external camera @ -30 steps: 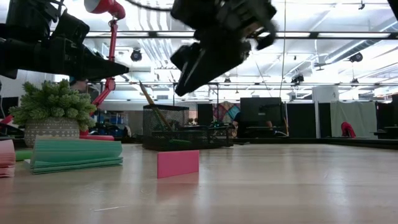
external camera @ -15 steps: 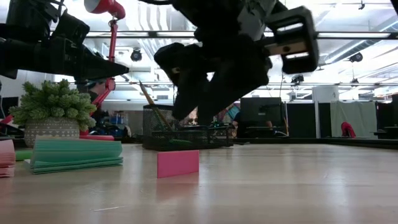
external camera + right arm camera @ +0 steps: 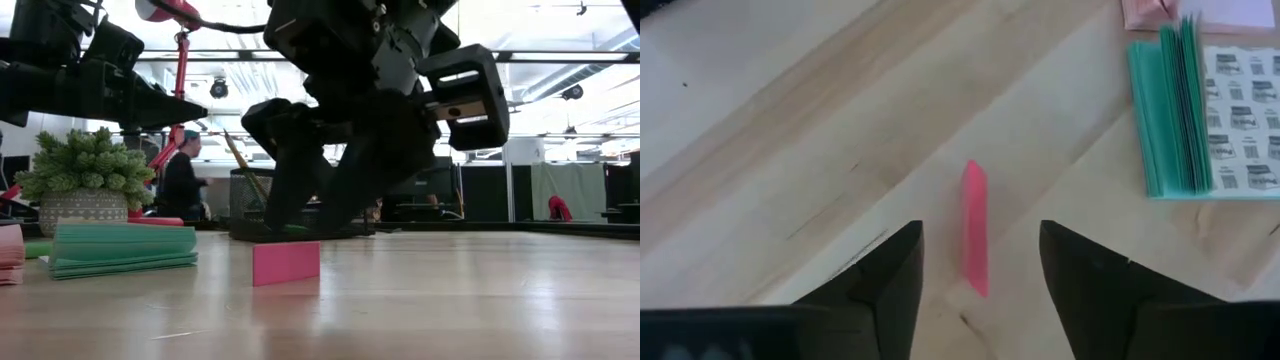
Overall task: Pick and place office supplies into organizer
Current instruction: Put the pink eraser into the black desk organizer
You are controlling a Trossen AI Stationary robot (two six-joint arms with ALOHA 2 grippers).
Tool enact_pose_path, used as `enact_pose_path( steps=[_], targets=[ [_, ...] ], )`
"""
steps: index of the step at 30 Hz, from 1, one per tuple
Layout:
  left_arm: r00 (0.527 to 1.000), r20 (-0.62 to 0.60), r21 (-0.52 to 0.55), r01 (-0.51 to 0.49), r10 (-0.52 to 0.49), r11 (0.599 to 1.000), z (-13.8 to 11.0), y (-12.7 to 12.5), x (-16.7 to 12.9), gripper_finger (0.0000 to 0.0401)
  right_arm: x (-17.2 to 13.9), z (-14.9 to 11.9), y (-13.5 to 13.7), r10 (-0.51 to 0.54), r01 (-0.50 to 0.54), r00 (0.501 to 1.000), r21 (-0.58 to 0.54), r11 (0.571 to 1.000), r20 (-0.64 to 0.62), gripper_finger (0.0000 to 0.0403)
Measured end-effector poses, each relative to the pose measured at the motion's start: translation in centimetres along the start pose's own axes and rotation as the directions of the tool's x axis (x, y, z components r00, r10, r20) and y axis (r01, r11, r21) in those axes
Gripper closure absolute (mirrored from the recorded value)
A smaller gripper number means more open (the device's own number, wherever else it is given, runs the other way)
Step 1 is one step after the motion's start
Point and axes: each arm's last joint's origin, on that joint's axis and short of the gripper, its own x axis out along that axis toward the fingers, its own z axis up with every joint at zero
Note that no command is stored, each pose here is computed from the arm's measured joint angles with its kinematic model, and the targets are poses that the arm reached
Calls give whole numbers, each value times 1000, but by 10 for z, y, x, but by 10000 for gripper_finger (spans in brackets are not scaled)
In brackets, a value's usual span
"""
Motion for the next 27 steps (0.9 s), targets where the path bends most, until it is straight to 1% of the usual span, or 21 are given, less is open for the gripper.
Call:
enact_pose_path(
  steps=[6,14,18,27],
  targets=[
    [1000,0,0,0,0,1000,0,0,0,259,6,-4,-2,-1,1,1000,4,1000,-3,225],
    [1000,0,0,0,0,1000,0,0,0,259,12,-10,-7,41,-41,999,24,999,16,247],
    [1000,0,0,0,0,1000,0,0,0,259,11,-11,-9,64,-65,997,32,997,30,266],
    [1000,0,0,0,0,1000,0,0,0,259,10,-13,-12,63,-64,998,40,997,29,311]
  ],
)
